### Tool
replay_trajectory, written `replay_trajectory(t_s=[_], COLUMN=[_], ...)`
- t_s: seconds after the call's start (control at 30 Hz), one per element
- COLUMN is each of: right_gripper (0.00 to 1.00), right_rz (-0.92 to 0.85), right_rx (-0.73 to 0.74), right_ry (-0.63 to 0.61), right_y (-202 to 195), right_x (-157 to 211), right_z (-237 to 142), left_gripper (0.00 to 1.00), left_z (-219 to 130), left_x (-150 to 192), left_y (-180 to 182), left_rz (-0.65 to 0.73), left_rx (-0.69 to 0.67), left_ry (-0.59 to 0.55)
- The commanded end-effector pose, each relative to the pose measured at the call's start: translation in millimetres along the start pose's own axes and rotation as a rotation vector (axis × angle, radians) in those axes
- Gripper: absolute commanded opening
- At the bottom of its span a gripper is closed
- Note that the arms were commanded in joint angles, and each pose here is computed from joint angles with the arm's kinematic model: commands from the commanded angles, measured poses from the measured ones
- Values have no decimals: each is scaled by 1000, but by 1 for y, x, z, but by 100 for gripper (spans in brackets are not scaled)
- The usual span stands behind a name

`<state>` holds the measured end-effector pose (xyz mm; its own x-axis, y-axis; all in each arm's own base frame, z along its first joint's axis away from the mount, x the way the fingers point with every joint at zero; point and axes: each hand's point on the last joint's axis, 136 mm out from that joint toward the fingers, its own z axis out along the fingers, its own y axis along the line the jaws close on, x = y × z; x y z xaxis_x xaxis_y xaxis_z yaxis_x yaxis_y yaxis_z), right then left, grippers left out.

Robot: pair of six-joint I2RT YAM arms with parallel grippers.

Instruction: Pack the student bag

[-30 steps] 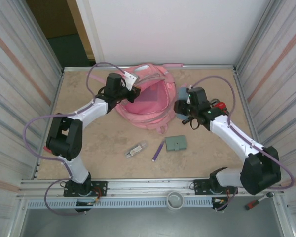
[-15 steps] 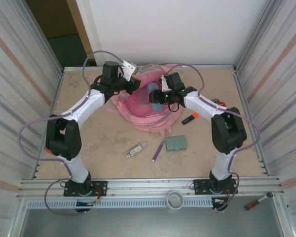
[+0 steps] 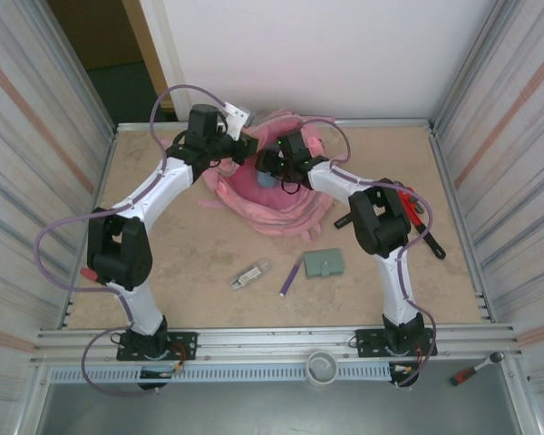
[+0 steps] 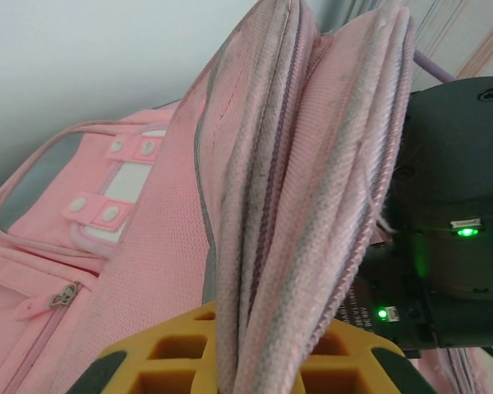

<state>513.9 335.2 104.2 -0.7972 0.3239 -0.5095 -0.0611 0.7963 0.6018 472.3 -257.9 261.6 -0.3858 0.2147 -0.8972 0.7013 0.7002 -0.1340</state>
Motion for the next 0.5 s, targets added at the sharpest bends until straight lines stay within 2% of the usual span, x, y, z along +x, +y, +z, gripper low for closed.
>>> replay_trajectory(t_s=[0.0,0.2,0.3,0.37,0.47], right_gripper=[73,85,80,80,83], right_rz=[7,-34,-40,-75,-214], right_rx=[-172,-231,-227,-145,68], right_ry=[-58,-26,20,51,85], right_y=[43,40,28,6,-36], right_x=[-17,-6,5,18,44], right_z=[-6,-48,-68,-90,-136], left_gripper=[0,0,0,0,0], left_z=[-22,-14,-10,-8,-4], left_x=[-78,-70,-64,-58,-43], left_y=[-22,-10,-8,-5,-2], left_rz=[95,71,63,63,47], left_rx=[65,23,18,5,11], left_ry=[-228,-207,-195,-183,-158])
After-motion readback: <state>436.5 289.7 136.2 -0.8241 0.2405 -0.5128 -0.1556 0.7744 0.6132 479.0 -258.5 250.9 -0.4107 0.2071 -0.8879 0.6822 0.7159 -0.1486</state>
